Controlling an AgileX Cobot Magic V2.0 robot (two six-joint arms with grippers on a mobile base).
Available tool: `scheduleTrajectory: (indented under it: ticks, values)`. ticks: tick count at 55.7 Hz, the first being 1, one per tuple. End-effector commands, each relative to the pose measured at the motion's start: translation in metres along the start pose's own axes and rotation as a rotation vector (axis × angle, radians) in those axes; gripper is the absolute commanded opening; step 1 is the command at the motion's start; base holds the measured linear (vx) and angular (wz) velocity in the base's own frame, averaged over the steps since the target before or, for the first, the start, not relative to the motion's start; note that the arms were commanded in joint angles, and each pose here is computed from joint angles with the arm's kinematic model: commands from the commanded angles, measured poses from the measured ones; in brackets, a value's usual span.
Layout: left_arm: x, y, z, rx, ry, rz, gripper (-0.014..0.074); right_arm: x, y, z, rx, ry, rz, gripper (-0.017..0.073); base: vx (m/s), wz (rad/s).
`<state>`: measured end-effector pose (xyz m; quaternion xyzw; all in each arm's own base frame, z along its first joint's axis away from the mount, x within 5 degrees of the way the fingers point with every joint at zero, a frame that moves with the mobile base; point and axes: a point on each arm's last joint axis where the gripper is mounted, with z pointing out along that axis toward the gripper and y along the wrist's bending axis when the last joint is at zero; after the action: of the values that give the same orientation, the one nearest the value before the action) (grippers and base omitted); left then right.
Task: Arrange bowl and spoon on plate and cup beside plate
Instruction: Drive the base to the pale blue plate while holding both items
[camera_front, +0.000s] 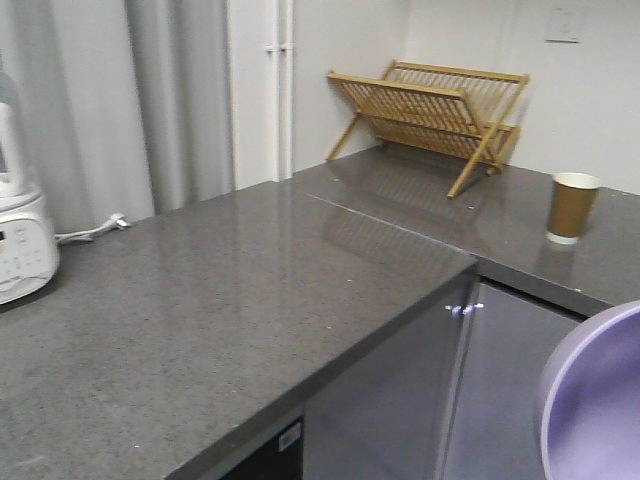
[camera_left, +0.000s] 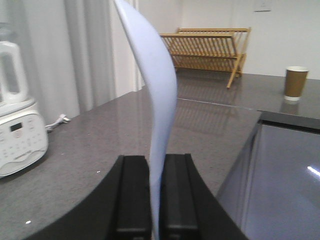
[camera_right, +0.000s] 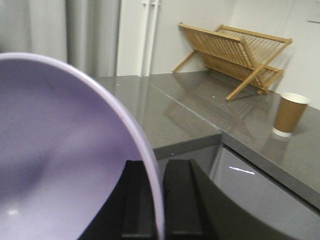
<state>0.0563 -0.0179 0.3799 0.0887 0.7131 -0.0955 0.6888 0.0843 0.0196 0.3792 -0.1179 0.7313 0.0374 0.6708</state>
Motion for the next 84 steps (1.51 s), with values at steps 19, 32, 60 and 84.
scheduleTrajectory:
  ticks: [19,32,60,84]
  values:
    - [-0.0138,0.0001,-0.0006,0.002,-0.095,-0.019,-0.0003,-0.0147,-0.0039,-0.0028,0.041,-0.093,0.007,-0.0008,-0.11,-0.56]
    - [-0.0138,0.0001,-0.0006,0.002,-0.095,-0.019,-0.0003,-0.0147,-0.0039,-0.0028,0.041,-0.093,0.007,-0.0008,0.0,-0.53]
    - [-0.0139,0.0001,-0.0006,0.002,-0.095,-0.019,-0.0003,-0.0147,-0.0039,-0.0028,0.041,-0.093,0.007,-0.0008,0.16,-0.54]
    - [-0.0139,0.0001,-0.0006,0.002,-0.095,-0.019,-0.0003,-0.0146,-0.0038,-0.0028,0.04,-0.092,0.007,-0.0008,0.31,-0.18]
